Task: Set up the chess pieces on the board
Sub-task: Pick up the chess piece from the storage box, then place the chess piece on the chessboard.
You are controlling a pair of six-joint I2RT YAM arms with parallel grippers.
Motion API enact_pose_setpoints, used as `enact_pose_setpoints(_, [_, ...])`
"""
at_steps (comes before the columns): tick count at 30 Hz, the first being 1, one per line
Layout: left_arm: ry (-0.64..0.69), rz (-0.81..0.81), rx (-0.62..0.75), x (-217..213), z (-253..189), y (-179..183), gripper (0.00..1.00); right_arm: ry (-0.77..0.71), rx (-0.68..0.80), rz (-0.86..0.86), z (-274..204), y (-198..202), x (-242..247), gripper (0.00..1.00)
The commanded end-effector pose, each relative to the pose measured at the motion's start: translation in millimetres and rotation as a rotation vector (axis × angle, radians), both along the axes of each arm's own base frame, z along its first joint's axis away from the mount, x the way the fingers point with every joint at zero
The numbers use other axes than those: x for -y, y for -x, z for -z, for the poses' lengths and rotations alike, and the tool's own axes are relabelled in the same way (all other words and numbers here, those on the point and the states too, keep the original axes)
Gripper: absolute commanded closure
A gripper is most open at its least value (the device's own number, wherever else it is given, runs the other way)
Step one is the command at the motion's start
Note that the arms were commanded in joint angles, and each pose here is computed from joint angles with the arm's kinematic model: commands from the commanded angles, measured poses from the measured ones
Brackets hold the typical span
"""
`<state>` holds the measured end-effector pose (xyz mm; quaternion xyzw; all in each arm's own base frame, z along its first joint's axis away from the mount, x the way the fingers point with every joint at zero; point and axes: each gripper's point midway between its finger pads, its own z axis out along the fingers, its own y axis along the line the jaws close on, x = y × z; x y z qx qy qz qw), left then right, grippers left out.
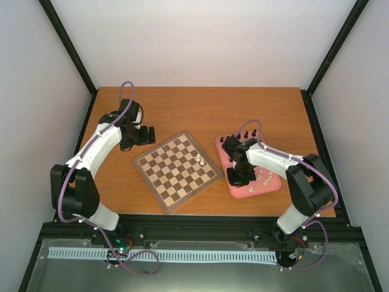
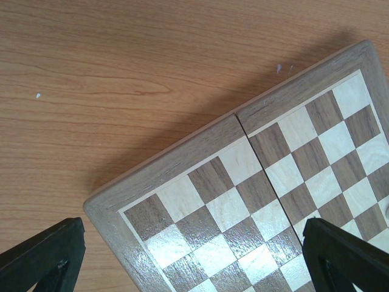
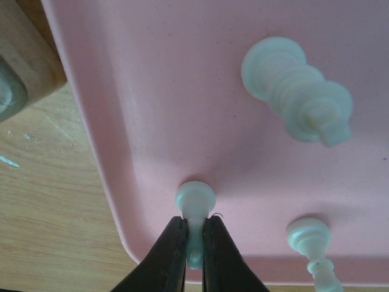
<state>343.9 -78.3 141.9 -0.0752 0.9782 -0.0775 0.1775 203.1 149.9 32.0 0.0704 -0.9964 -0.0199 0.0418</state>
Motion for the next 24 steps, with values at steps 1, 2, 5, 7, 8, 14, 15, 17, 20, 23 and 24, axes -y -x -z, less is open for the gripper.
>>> enact_pose_setpoints(1, [-0.007, 0.015, 0.031, 1.5, -8.6, -4.8, 0.0, -0.004, 0.02, -0.014, -12.2, -3.8, -4.3, 0.96])
enact_pose_setpoints(2, [-0.007, 0.014, 0.029, 1.4, -8.3, -4.5, 0.0, -0.004, 0.03, -0.018, -17.2, -5.1, -5.1, 0.97])
enact_pose_setpoints(5, [-0.005, 0.016, 0.032, 1.8, -9.3, -4.6, 0.0, -0.012, 0.064, -0.034, -38.0, -10.4, -10.8, 0.97])
enact_pose_setpoints(7, [-0.004, 0.016, 0.03, 2.1, -8.4, -4.8, 0.0, -0.026, 0.081, -0.05, -54.3, -15.6, -19.1, 0.97])
enact_pose_setpoints(8, [-0.002, 0.015, 0.029, 2.4, -8.0, -4.9, 0.0, -0.031, 0.095, -0.062, -62.7, -19.7, -24.3, 0.97])
enact_pose_setpoints(14, [0.007, 0.016, 0.031, 3.9, -9.3, -5.9, 0.0, -0.07, 0.132, -0.112, -78.9, -46.1, -55.4, 0.97])
enact_pose_setpoints(15, [0.006, 0.017, 0.032, 4.0, -9.8, -6.1, 0.0, -0.075, 0.128, -0.118, -76.8, -49.7, -60.1, 0.97])
enact_pose_setpoints(17, [0.004, 0.018, 0.034, 3.5, -11.0, -5.5, 0.0, -0.085, 0.118, -0.132, -73.2, -55.5, -69.9, 0.97])
enact_pose_setpoints(20, [0.0, 0.018, 0.041, 2.8, -13.1, -5.0, 0.0, -0.092, 0.108, -0.159, -69.3, -62.8, -85.4, 0.97])
enact_pose_setpoints(23, [-0.002, 0.017, 0.041, 2.1, -13.2, -4.7, 0.0, -0.085, 0.103, -0.184, -65.3, -66.6, -97.7, 0.97])
enact_pose_setpoints(24, [-0.004, 0.017, 0.043, 1.7, -13.9, -4.7, 0.0, -0.084, 0.106, -0.194, -64.4, -67.6, -101.3, 0.97])
